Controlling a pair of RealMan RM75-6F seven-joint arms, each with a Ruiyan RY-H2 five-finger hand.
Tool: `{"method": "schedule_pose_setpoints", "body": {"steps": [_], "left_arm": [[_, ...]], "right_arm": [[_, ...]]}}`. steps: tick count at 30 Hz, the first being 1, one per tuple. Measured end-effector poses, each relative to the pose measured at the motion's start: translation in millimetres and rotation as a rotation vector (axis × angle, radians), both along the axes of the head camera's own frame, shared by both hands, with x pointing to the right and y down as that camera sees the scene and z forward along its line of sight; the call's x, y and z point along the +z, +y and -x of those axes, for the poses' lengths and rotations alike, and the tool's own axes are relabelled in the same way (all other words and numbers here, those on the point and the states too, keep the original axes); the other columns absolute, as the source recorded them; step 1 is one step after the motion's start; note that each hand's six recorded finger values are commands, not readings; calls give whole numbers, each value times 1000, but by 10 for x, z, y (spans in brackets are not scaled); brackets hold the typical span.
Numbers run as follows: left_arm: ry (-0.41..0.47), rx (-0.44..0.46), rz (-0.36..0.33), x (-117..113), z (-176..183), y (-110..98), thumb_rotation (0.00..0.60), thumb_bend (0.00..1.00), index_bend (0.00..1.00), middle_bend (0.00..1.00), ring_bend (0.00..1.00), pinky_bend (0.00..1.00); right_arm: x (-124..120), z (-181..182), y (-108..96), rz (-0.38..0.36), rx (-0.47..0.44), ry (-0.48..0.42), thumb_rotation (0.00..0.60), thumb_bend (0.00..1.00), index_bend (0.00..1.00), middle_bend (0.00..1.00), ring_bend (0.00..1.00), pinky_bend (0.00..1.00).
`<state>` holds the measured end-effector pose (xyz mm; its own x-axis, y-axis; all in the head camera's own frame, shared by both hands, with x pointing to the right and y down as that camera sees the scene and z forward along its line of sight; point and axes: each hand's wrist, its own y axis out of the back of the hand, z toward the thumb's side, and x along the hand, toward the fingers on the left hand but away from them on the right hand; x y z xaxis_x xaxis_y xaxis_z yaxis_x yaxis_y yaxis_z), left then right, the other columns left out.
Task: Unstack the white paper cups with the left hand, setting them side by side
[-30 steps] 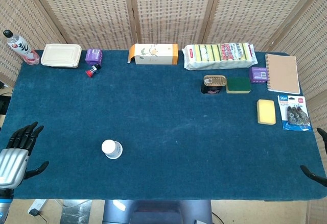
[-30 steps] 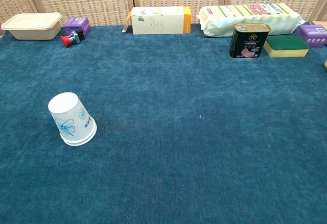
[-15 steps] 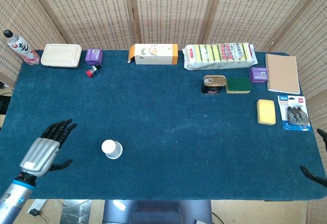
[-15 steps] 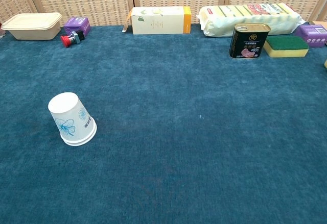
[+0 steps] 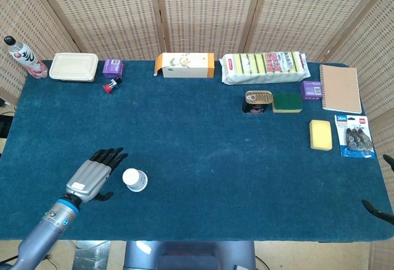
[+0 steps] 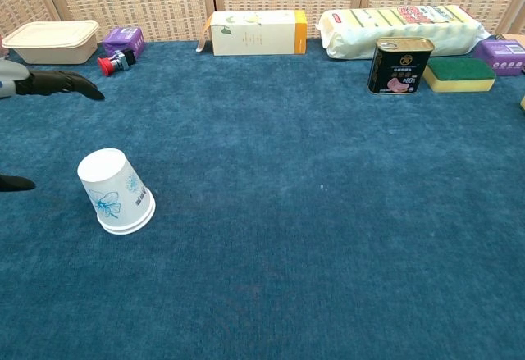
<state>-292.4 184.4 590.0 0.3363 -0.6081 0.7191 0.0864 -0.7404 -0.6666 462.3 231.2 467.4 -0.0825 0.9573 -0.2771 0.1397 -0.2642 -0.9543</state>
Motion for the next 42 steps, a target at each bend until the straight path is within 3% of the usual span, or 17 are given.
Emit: {"method": "schedule_pose_setpoints", "body": {"steps": [13,32,42], "left_arm": [[-55,19,7,182,-290,2,600,253,134,0,0,60],[-81,8,18,298,-331,-11,600,269,258,0,0,60],[-94,15,10,326,-362,-15,600,270,265,0,0,60]], "right_arm": [[-18,-9,-8,-3,-3,-28,600,63,105,0,0,0],[-15,10,-7,5,-12,-57,600,63,104,0,0,0],[-21,5,-8,4,-11,-63,600,63,105,0,0,0]]}}
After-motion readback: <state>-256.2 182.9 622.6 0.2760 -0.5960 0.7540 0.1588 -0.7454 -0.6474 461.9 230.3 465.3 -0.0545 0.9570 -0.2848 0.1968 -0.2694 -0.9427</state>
